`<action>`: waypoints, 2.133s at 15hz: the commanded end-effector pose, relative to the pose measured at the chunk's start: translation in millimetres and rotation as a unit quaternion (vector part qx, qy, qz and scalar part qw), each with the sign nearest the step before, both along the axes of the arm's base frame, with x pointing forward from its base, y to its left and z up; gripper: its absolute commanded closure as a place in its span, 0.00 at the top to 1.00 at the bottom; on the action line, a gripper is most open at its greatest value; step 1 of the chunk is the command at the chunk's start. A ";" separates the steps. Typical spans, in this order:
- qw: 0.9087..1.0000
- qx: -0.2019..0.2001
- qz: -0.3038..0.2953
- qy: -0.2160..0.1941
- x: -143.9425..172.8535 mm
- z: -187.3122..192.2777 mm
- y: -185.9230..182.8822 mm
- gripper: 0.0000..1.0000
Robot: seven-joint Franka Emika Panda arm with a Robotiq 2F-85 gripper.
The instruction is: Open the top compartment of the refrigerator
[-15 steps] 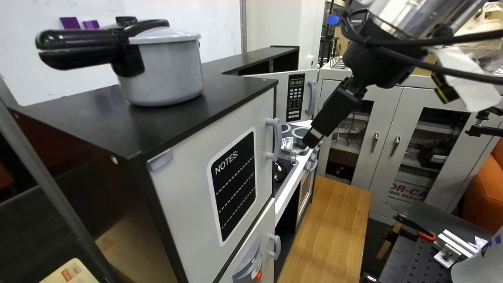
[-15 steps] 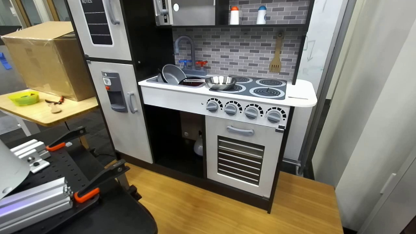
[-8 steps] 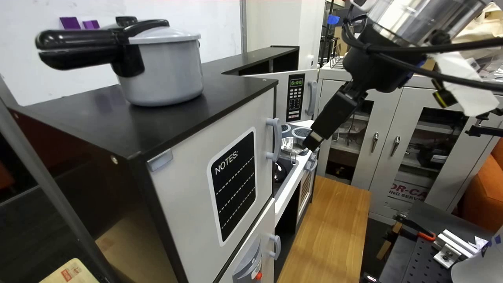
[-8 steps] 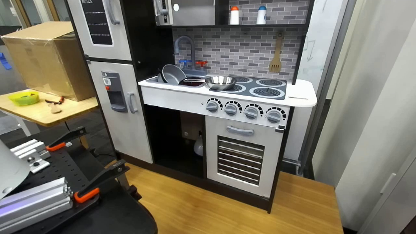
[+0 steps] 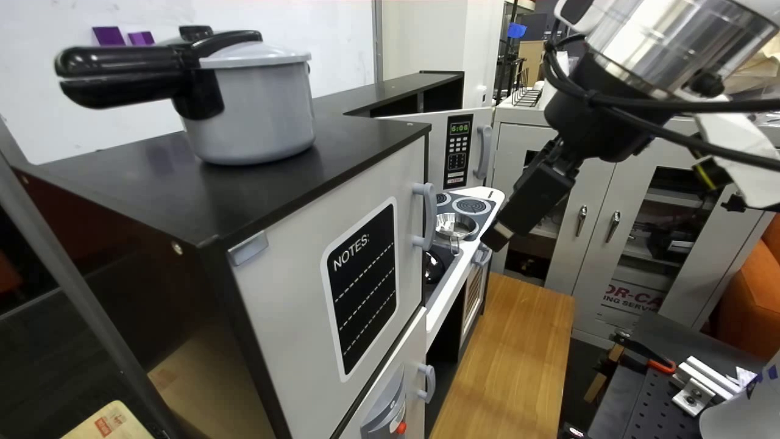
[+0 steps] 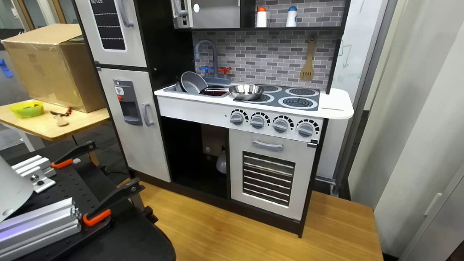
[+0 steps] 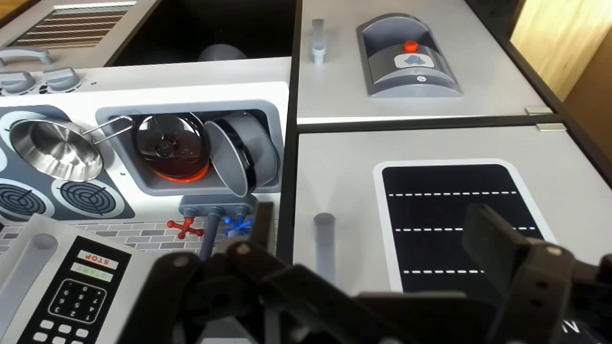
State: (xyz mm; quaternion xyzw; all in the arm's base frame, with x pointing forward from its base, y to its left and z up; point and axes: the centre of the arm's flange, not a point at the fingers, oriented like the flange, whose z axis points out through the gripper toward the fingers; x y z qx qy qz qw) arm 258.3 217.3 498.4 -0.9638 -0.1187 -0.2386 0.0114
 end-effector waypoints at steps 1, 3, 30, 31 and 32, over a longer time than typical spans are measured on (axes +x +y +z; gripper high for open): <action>0.999 -0.004 0.002 -0.040 -6.1 -13.2 -5.7 1.00; 0.999 -0.005 0.003 -0.051 -5.6 -16.6 -5.7 1.00; 0.995 0.008 0.010 -0.094 20.9 -18.2 -6.6 1.00; 0.996 0.008 0.011 -0.091 23.5 -21.7 -5.2 1.00; 0.996 0.012 0.018 -0.083 26.0 -25.8 -2.0 1.00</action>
